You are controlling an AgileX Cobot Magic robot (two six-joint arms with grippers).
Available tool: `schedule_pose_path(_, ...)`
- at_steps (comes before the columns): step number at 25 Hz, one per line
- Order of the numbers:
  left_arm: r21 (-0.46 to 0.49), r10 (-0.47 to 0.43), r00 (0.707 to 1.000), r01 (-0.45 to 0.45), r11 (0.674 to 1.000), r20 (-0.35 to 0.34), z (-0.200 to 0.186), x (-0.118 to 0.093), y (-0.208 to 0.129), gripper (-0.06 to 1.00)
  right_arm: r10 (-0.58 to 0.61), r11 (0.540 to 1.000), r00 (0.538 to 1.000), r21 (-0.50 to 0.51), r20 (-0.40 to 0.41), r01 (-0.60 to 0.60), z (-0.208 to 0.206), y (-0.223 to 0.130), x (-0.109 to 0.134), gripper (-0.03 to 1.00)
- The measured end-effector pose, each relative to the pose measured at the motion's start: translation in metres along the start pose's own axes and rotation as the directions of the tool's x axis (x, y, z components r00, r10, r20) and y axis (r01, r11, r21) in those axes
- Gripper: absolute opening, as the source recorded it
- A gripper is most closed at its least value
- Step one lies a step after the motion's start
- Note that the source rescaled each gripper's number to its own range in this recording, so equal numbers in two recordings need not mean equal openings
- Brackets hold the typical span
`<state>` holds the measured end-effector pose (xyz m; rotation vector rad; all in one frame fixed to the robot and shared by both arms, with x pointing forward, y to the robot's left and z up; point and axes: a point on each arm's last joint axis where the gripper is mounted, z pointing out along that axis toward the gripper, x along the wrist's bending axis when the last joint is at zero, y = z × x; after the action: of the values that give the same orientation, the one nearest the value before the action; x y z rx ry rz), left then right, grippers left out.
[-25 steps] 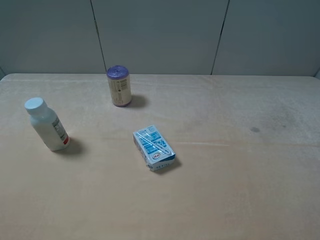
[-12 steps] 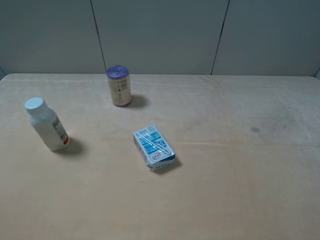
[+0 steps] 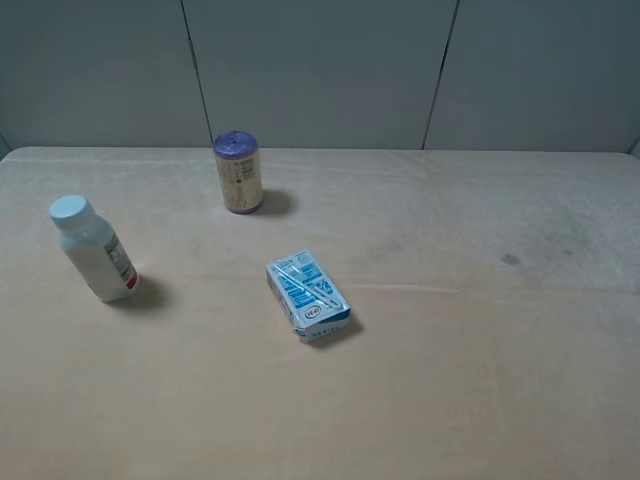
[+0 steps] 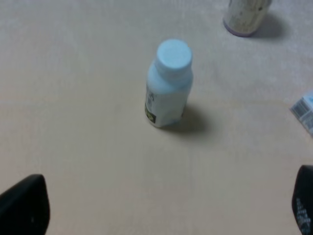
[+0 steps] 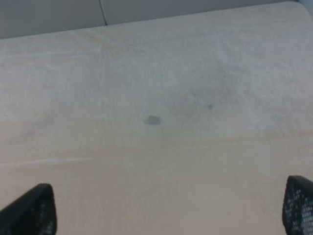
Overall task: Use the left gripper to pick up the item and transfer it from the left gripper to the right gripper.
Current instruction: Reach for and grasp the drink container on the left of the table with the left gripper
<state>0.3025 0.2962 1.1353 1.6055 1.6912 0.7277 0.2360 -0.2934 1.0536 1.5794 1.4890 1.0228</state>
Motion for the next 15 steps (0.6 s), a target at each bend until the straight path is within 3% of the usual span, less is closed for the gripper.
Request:
schedule_pose_path(6,0.161,-0.080,0.995,0.087,0.983,-0.052,0.036,0.000,0.041,1.00,0.000,1.000,1.000,0.000,0.001,0.000,0.000,0.000,0.000,1.00)
schedule_pose_path(15,0.409,-0.142,0.980,0.189,0.893,-0.142,0.113,0.002,0.070,1.00,0.000,1.000,1.000,-0.001,0.001,0.000,0.000,0.000,0.000,1.00)
